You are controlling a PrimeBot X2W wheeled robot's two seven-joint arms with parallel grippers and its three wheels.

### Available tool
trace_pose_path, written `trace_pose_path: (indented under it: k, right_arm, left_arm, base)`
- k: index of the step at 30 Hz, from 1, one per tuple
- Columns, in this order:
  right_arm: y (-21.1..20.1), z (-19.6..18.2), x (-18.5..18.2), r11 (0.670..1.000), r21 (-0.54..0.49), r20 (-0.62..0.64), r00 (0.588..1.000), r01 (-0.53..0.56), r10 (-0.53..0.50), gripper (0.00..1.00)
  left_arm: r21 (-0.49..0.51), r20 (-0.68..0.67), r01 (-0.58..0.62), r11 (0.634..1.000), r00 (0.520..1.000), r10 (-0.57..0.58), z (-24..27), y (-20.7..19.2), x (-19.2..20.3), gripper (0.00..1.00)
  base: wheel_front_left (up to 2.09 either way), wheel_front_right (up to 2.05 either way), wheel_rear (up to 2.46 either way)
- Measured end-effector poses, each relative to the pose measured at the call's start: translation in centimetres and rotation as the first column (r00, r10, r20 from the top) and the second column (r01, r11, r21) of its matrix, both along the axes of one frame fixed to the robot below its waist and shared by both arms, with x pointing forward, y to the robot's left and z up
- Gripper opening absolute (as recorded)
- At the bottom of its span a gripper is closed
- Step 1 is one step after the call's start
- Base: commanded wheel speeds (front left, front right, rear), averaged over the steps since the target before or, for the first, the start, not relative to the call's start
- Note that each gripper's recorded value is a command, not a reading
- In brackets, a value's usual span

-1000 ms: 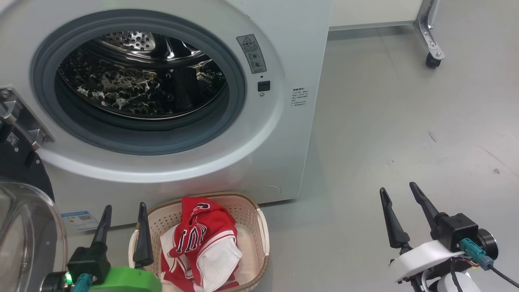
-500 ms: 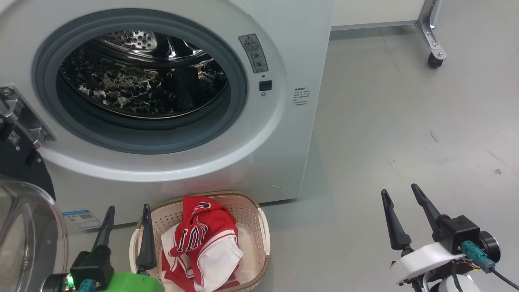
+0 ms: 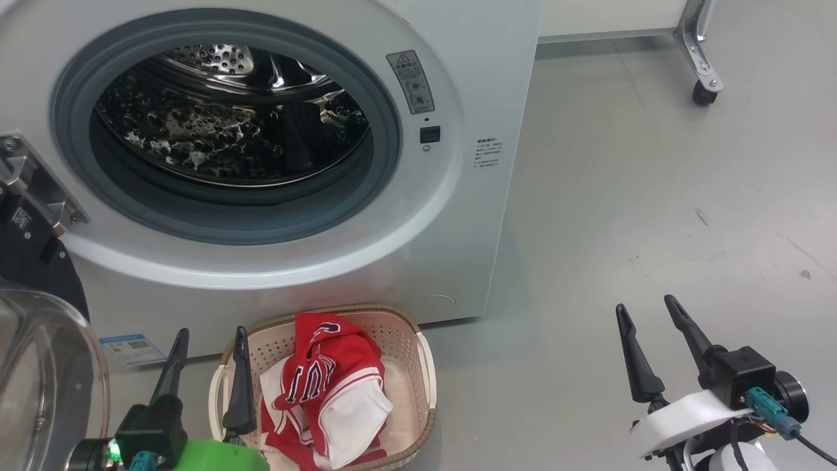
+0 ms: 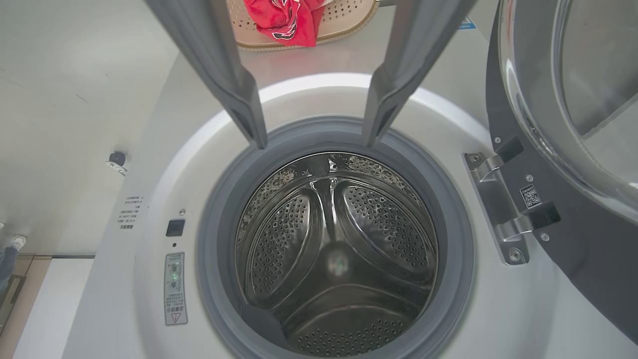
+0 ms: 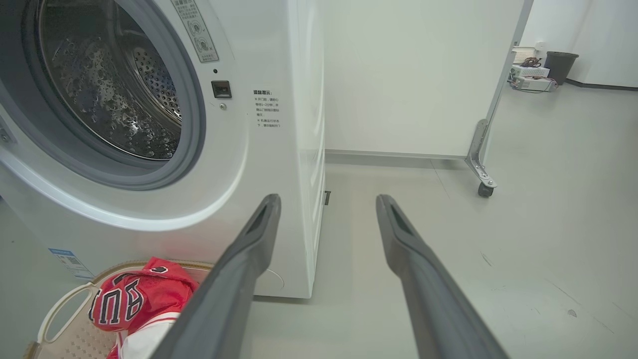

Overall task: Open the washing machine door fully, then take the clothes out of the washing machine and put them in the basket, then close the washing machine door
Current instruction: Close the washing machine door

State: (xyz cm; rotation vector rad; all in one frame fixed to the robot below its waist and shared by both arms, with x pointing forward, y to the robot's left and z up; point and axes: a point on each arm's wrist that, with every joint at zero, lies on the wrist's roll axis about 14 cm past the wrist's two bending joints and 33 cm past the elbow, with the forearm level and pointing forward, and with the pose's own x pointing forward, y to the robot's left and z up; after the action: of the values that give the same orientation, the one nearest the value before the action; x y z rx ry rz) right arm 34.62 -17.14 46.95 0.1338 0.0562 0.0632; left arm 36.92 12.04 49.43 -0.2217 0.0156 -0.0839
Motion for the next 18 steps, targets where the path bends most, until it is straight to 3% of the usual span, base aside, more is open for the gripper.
trace_pose_path:
  k: [18]
  right_arm:
    - [0.17,0.11,0.19,1.0,-0.001,-0.001,1.0,-0.006,0.006,1.0]
  left_arm:
    - [0.002,0.011,0.004,1.0,1.0,-0.004,0.65,-0.07,-0.17,1.0]
  base:
    - [-0.42,0.42,0.0]
